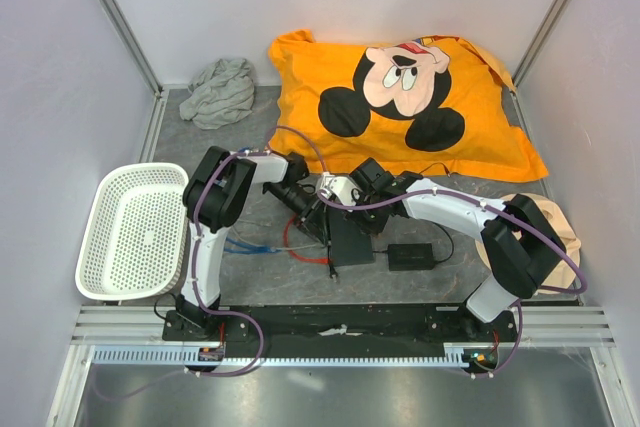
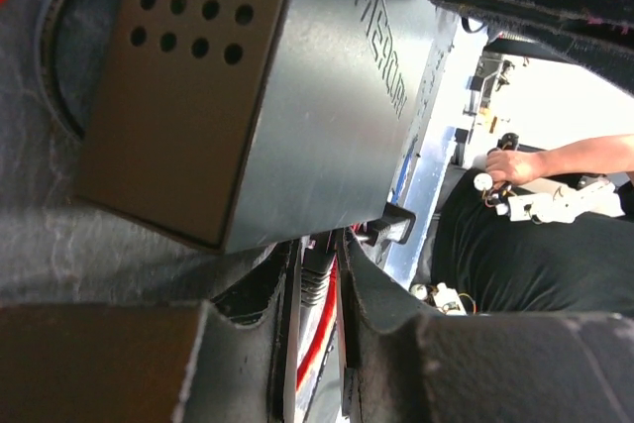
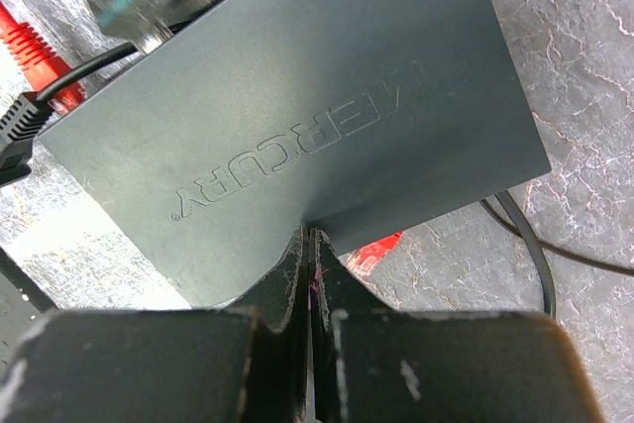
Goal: Pull the plug from the switch port
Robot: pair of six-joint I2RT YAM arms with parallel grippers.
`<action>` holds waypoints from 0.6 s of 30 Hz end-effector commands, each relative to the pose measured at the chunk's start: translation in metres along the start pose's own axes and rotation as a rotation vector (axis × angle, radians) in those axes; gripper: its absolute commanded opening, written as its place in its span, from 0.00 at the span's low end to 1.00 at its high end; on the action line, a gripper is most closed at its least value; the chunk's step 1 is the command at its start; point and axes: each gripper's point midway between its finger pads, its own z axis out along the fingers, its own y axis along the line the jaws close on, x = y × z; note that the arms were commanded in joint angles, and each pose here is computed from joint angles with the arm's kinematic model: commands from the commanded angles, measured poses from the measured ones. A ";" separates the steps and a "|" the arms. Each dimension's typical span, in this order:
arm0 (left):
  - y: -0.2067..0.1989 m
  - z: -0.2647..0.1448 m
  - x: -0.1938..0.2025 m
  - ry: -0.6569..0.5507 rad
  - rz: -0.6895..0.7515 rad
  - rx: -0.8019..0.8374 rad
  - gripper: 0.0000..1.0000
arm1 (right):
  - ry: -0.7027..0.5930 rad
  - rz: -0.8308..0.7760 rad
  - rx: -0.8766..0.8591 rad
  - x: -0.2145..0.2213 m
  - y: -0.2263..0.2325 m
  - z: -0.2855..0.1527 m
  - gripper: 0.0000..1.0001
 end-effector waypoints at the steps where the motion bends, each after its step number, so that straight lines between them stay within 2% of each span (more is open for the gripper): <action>1: 0.020 -0.008 0.038 0.081 -0.014 -0.021 0.05 | 0.121 0.027 -0.020 0.036 0.005 0.015 0.00; 3: 0.018 -0.011 0.038 0.063 -0.051 0.032 0.04 | 0.122 0.028 -0.020 0.036 0.004 0.015 0.00; 7: 0.026 -0.022 0.036 0.036 -0.099 0.031 0.03 | 0.122 0.029 -0.022 0.036 0.005 0.015 0.00; 18: 0.022 -0.033 0.027 0.006 -0.038 0.011 0.02 | 0.120 0.034 -0.021 0.034 0.004 0.016 0.00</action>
